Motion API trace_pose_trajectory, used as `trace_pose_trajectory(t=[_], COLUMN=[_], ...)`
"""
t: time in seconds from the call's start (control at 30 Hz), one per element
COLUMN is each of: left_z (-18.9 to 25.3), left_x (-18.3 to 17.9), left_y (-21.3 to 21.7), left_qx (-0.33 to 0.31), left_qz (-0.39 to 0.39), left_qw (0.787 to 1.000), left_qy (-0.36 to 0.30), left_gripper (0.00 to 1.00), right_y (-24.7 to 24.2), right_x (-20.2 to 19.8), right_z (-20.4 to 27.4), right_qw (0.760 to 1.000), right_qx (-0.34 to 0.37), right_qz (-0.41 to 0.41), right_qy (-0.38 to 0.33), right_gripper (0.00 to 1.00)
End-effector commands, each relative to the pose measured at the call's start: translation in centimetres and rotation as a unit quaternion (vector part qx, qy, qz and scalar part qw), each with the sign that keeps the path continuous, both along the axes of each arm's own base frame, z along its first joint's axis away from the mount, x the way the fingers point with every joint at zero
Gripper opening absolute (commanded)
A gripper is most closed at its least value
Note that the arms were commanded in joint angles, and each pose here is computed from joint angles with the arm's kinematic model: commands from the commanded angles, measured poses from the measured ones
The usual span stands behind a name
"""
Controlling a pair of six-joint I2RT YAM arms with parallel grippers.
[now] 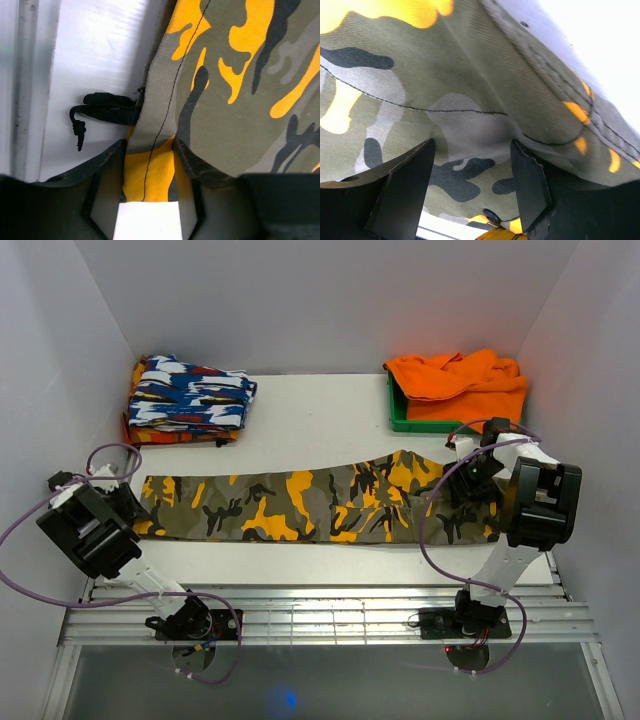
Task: Fold and stack the trousers
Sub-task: Fold the trousers
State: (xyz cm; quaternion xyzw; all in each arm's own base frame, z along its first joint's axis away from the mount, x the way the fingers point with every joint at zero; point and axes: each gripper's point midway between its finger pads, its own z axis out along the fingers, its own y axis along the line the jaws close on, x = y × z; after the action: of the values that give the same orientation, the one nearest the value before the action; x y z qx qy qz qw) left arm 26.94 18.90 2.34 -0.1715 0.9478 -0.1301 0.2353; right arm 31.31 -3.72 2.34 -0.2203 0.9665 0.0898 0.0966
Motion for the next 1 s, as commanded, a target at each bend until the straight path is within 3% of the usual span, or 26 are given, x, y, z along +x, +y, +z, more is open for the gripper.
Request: trace_pose_trajectory(t=[0.0,0.2,0.27,0.53,0.7,0.83,0.97], left_z=[-1.9,-0.5,1.1,9.9,14.1,16.1,14.8], left_x=[-0.8,0.1,0.8,2.4,2.2,2.3,2.5], left_y=[-3.0,-2.1,-1.1,4.9,5.7,3.3,0.7], left_qx=[-0.073,-0.07,-0.048,0.044,0.081,0.087,0.068], left_qz=[-0.003,0.015,0.018,0.024,-0.021,-0.061,-0.072], left_qw=[0.997,0.997,0.999,0.996,0.992,0.986,0.989], left_qy=[0.018,0.01,-0.004,-0.072,-0.097,-0.127,-0.11], left_gripper=[0.49,0.18,0.0,0.0,0.0,0.0,0.0], right_y=[1.0,2.2,2.7,7.7,10.1,10.6,10.3], right_x=[-0.4,-0.6,-0.7,-1.0,-0.6,0.2,0.5], right_z=[-0.1,-0.2,-0.2,1.4,4.7,7.3,8.5], right_qw=[1.0,0.999,0.999,0.994,0.986,0.983,0.983], right_qx=[0.009,0.012,0.016,0.086,0.154,0.17,0.166], right_qz=[0.009,0.022,0.027,0.059,0.067,0.071,0.073], right_qy=[0.019,0.021,0.02,0.013,0.007,-0.009,-0.023], right_gripper=[0.68,0.68,0.68,0.71,0.98,0.93,0.92])
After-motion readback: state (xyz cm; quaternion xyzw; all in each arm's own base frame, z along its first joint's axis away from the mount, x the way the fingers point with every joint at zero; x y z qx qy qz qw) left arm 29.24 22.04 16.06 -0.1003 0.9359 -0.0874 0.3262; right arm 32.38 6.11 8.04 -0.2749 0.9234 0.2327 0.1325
